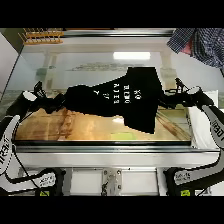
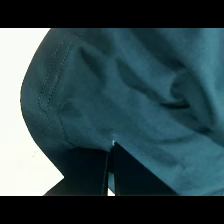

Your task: Fold the clothes and pants, and hang the long-sleeved shirts on hangers.

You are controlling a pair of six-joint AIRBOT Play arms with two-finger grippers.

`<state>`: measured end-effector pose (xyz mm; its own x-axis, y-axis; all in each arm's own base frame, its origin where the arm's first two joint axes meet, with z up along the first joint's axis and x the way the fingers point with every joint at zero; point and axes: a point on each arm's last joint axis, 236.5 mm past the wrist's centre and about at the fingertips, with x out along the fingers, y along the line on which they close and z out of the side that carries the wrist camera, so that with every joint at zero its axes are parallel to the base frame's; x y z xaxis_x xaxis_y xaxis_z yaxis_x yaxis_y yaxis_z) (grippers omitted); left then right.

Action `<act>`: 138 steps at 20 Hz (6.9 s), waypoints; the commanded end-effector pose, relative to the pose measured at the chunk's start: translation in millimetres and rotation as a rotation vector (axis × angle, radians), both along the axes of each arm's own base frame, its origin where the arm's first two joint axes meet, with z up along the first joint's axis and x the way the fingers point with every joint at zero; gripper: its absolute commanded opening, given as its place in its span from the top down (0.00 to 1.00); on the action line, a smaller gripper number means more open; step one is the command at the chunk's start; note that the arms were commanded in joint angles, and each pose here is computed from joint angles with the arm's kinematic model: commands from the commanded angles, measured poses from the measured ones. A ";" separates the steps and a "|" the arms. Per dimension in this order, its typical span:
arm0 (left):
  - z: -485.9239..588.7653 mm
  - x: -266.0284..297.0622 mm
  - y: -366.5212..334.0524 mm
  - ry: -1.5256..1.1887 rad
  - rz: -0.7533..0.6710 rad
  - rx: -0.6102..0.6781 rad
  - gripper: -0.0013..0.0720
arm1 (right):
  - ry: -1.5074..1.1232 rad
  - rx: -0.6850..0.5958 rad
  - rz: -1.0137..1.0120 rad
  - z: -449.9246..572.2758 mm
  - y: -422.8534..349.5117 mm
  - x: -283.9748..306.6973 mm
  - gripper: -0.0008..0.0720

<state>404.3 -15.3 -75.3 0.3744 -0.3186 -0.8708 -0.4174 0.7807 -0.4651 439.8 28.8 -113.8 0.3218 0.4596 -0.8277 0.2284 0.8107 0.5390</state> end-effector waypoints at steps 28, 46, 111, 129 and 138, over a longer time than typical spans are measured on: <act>589.4 -237.0 -20.0 -1.468 0.106 0.410 0.97 | -1.471 -0.515 -0.145 610.3 1.6 -206.6 0.96; 84.0 106.3 2.3 -0.176 -0.121 0.071 0.97 | -0.177 -0.262 0.169 136.0 -6.4 51.0 0.96; -25.5 -186.2 -24.3 0.110 0.025 -0.007 0.97 | 0.373 -0.015 0.071 33.1 27.2 -265.1 0.34; -9.6 -179.7 -23.0 0.036 0.025 0.008 0.97 | 0.363 -0.047 0.083 -3.1 47.9 -260.7 0.67; -10.0 -181.1 -23.5 0.042 0.021 0.007 0.97 | 0.394 -0.139 0.037 9.6 2.4 -264.6 0.13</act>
